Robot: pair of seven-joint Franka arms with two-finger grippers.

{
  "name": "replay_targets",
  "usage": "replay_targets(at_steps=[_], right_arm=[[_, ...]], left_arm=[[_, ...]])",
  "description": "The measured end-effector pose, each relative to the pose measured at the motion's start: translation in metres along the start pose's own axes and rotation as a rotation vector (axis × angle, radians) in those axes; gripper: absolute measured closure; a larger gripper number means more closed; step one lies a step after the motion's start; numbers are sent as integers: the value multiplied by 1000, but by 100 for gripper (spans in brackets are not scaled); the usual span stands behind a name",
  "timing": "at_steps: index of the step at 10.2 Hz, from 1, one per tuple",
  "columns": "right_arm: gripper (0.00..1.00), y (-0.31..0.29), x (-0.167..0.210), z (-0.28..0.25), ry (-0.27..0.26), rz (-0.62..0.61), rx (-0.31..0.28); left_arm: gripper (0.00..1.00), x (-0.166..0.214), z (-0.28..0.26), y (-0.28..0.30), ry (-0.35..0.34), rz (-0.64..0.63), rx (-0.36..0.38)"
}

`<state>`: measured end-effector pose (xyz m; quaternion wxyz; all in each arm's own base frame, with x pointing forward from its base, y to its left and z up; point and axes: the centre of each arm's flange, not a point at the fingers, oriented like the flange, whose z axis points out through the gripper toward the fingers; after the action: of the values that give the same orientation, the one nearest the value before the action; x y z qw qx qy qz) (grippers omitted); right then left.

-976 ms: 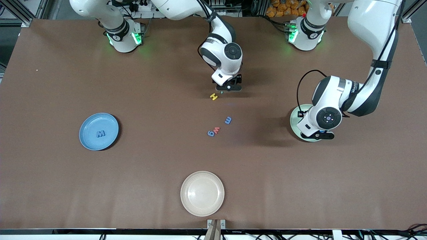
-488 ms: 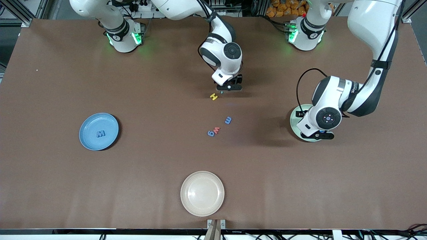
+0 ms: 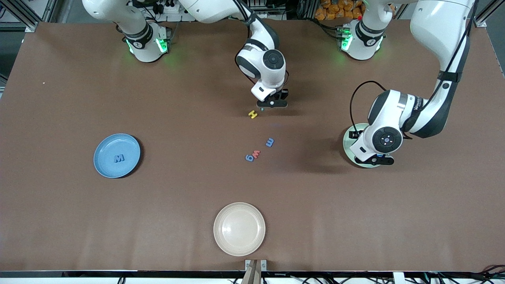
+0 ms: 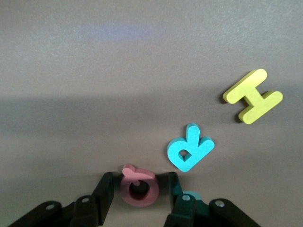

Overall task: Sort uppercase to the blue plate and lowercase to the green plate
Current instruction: 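Release the h on the green plate while the right gripper grasps the pink Q, then carry the pink Q to the blue plate while the left gripper returns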

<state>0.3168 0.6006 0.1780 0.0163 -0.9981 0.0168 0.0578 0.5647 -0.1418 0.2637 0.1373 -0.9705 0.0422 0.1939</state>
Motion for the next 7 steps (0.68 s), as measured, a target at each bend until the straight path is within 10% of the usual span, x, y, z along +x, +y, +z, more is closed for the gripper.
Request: replay_targets(at_steps=[2,7], right_arm=[[64,-1,-2,-2,-1,-3,-1],[64,17,32,-18,-29,77,3]], left_arm=[[0,0,-1,2,1,3,1],[0,2,-4,2,11,2,-3]])
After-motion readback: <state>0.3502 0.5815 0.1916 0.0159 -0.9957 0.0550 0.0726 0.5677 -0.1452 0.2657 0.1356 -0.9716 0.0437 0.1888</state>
